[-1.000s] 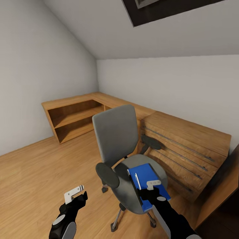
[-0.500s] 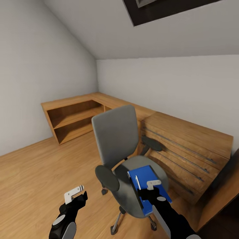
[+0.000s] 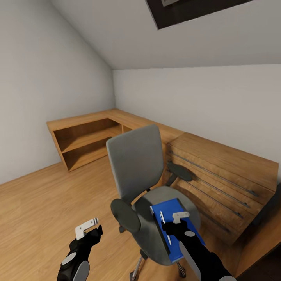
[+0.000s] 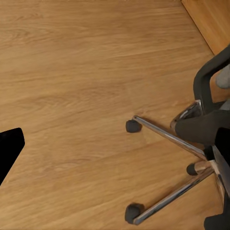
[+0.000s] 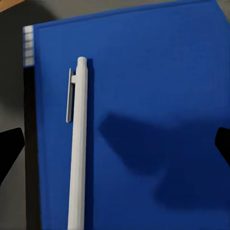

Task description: In the bedroom, organize the workspace by keeping the computer under the desk, ensuring the monitor is on the desk, placing the keyboard on the desk next to the monitor, placing the mouse on the desk next to the keyboard, moving the folder from the swivel chair onto the desk next to the mouse, stacking the notebook on top of the folder with the pen on top of the notebook, and positioning the swivel chair next to the desk.

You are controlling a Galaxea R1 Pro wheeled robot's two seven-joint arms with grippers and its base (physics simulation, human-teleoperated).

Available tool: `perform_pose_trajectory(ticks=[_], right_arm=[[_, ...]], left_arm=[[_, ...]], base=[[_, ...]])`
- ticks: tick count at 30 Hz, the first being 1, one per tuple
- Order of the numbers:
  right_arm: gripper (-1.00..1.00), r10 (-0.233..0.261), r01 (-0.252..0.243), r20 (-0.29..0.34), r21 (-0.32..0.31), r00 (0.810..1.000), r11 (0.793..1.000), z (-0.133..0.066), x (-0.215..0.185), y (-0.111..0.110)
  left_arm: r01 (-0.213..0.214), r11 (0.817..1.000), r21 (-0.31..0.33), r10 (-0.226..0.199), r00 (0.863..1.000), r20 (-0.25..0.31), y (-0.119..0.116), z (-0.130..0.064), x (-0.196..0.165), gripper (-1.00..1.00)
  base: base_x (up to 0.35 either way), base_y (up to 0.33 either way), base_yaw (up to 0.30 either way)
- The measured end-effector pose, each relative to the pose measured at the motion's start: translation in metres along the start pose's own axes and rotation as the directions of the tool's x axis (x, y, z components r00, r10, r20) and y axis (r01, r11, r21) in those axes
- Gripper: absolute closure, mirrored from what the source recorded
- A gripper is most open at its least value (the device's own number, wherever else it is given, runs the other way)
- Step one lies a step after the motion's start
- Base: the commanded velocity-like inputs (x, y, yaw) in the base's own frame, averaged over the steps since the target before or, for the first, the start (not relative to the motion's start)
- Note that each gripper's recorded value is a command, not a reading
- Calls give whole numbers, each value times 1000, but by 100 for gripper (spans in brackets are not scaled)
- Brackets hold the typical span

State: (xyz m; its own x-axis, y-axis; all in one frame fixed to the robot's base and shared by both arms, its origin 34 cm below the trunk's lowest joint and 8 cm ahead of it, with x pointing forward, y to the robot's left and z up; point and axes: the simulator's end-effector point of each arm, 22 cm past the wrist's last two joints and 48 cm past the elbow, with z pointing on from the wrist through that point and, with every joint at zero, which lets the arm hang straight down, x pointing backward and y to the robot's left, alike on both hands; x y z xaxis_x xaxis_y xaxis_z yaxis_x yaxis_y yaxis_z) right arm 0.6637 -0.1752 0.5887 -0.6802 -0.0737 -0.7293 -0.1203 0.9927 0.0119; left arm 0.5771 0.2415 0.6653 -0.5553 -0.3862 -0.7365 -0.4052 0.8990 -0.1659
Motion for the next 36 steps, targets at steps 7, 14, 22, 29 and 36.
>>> perform_pose_trajectory(ticks=[7,14,22,29,36], right_arm=[[-100,-1,1,1,0,1000,1000,6,7,0],[-100,-1,1,1,0,1000,1000,6,7,0],[-100,-1,1,1,0,1000,1000,9,12,0],[-100,-2,2,1,1,1000,1000,14,18,0],[-100,-1,1,2,0,1000,1000,18,24,0]], left_arm=[[2,1000,-1,-2,1000,-2,2,5,8,-100],[3,1000,0,-3,1000,-1,2,5,8,-100],[2,1000,1,-2,1000,-2,3,9,12,-100],[1,1000,2,-1,1000,-2,4,13,19,-100],[1,1000,2,-1,1000,-2,5,17,25,-100]], base=[[1,0,0],[0,0,0],[0,0,0],[0,0,0],[0,0,0]])
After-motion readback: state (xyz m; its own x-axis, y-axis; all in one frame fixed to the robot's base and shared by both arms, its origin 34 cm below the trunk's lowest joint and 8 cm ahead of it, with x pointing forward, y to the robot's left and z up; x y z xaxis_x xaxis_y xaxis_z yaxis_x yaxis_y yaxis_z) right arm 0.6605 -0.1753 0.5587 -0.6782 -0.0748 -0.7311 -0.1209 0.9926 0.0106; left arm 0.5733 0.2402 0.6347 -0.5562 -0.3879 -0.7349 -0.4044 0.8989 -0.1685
